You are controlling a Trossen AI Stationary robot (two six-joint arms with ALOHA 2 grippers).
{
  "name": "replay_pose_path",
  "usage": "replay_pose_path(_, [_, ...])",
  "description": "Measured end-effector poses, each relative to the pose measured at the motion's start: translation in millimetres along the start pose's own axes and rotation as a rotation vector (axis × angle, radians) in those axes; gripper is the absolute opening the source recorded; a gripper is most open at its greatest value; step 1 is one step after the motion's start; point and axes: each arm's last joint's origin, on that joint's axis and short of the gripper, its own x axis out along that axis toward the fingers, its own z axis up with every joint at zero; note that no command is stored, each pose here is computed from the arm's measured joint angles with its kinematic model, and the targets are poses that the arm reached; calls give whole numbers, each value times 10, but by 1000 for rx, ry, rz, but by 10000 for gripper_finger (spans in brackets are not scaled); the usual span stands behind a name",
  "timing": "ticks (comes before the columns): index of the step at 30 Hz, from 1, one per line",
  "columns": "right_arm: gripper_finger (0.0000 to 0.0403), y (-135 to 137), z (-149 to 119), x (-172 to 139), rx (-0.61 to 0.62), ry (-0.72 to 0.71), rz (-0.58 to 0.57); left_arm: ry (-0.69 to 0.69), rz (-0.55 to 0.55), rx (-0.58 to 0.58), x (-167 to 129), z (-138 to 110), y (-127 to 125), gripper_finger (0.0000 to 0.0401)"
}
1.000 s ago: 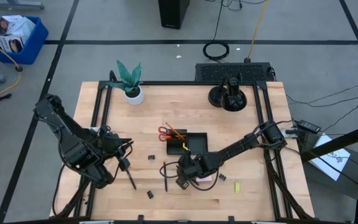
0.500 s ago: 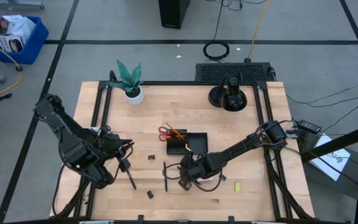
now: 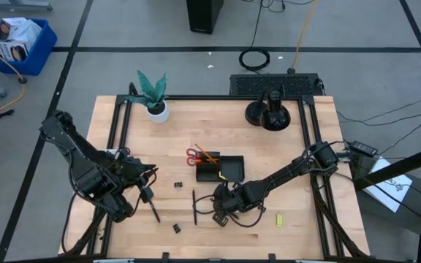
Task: Pick and place office supplies into organizer
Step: Put the right black pen into the desk organizer
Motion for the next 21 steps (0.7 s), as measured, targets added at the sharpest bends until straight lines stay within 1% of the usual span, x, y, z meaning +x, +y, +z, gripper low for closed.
replay_pose_path(9, [19, 4, 5, -6, -5, -3, 4, 0, 0, 0, 0, 0, 0, 53])
replay_pose_path(12, [19, 23, 12, -14, -10, 1, 30, 0, 0, -1, 1, 0, 0, 53])
replay_pose_path(17, [19, 70, 65, -162, -31, -37, 76, 0, 0, -1, 0, 0, 0, 53])
replay_pose_path(21, [19, 101, 120, -337, -46, -97, 102, 0, 0, -1, 1, 1, 0, 53])
